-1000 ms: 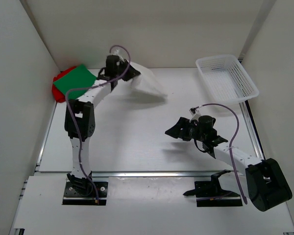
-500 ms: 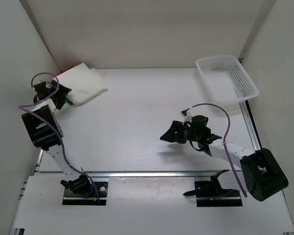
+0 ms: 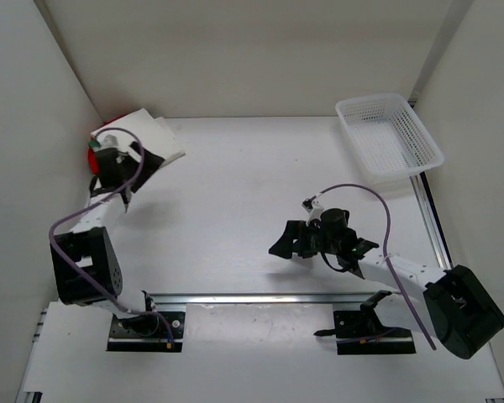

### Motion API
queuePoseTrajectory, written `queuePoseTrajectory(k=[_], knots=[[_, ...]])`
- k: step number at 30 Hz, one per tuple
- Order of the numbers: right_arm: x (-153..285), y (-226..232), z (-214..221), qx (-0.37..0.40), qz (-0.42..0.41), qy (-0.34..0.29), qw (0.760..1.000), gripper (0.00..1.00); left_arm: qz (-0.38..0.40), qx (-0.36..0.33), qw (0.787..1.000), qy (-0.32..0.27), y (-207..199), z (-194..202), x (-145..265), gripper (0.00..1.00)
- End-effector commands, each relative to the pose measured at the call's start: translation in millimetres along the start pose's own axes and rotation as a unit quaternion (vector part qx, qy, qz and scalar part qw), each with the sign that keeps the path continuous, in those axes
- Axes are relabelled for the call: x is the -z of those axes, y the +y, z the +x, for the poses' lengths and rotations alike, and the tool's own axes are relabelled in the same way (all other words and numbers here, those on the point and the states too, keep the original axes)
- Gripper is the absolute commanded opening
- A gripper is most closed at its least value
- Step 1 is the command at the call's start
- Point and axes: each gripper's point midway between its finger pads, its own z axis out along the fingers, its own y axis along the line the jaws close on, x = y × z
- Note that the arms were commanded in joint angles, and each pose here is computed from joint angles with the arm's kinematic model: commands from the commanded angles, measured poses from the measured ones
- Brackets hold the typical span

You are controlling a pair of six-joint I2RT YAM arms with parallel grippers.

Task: Fold and stack the t-shirts
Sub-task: Put the neatly folded tshirt into the corner of the board with the left arm

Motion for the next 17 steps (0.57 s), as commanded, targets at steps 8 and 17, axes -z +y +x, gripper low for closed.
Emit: queuePoseTrajectory(k=[8,17], knots=[[9.8,-3.3,16.1,0.03,0.005,-0.023,0.999,0.99,0.133,-0.164,0.959,0.19,-97.1,213.8,75.8,0.99],[13.5,-7.7,19.5,0.041,0.006,-0.041,0.998,0.99,0.161,-0.18,0.946,0.216,-60.4,274.5,130.5,0.99]])
